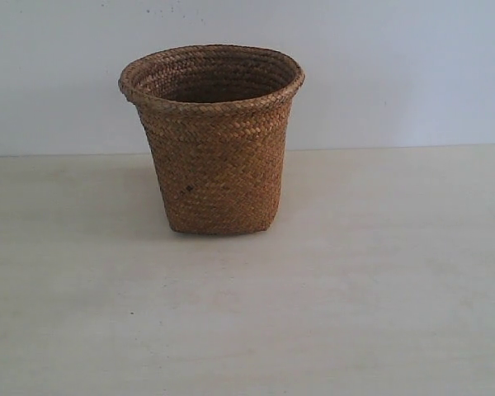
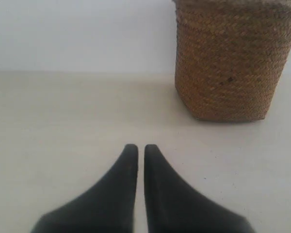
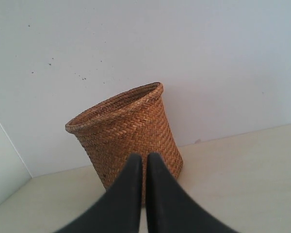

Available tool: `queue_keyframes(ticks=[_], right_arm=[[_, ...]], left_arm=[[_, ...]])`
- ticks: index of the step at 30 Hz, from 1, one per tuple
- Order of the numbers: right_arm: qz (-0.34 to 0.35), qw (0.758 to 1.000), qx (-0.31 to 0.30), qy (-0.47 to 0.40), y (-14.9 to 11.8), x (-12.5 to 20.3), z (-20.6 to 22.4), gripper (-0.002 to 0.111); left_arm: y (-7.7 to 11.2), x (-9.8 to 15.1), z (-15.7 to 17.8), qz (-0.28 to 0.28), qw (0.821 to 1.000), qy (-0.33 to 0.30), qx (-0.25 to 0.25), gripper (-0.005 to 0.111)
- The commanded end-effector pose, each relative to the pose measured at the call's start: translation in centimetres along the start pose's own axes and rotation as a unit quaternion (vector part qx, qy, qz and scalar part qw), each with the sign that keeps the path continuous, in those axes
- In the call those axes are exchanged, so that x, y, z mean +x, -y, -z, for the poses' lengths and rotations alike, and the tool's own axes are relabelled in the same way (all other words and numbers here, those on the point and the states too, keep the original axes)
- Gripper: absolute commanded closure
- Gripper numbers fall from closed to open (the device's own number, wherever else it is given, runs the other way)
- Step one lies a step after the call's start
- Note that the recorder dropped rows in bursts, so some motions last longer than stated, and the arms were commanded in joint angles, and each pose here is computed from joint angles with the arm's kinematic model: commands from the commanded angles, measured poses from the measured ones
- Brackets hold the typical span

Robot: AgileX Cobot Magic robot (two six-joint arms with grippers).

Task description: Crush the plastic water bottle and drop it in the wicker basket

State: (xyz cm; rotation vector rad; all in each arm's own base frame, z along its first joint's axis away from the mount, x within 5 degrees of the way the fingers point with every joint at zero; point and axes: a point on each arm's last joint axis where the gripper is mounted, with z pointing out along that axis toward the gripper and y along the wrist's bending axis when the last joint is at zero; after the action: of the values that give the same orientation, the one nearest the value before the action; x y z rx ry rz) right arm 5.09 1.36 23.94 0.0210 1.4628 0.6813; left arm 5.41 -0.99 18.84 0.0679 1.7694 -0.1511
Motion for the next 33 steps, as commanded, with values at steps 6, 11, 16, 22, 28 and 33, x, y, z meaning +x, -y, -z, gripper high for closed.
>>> queue_keyframes(ticks=[6,11,16,22,28,33], right_arm=[[0.007,1.0,-0.002,0.001,0.03,0.08,0.04,0.109],[0.007,1.0,-0.002,0.001,0.03,0.08,0.04,0.109],[0.007,1.0,-0.002,0.001,0.03,0.08,0.04,0.109],[0.006,1.0,-0.002,0.001,0.03,0.08,0.04,0.109],[0.031,0.999,0.016,0.011,0.0,0.14,0.09,0.109],[0.047,0.996,0.073,0.021,0.72,0.96,0.11,0.109]], left_arm=[[-0.22,0.07,0.0,0.04,0.999,0.002,-0.012,0.103],[-0.22,0.07,0.0,0.04,0.999,0.002,-0.012,0.103],[-0.22,0.07,0.0,0.04,0.999,0.002,-0.012,0.103],[-0.22,0.07,0.0,0.04,0.999,0.002,-0.012,0.103],[-0.22,0.07,0.0,0.04,0.999,0.002,-0.012,0.103],[-0.22,0.07,0.0,0.04,0.999,0.002,-0.012,0.103]])
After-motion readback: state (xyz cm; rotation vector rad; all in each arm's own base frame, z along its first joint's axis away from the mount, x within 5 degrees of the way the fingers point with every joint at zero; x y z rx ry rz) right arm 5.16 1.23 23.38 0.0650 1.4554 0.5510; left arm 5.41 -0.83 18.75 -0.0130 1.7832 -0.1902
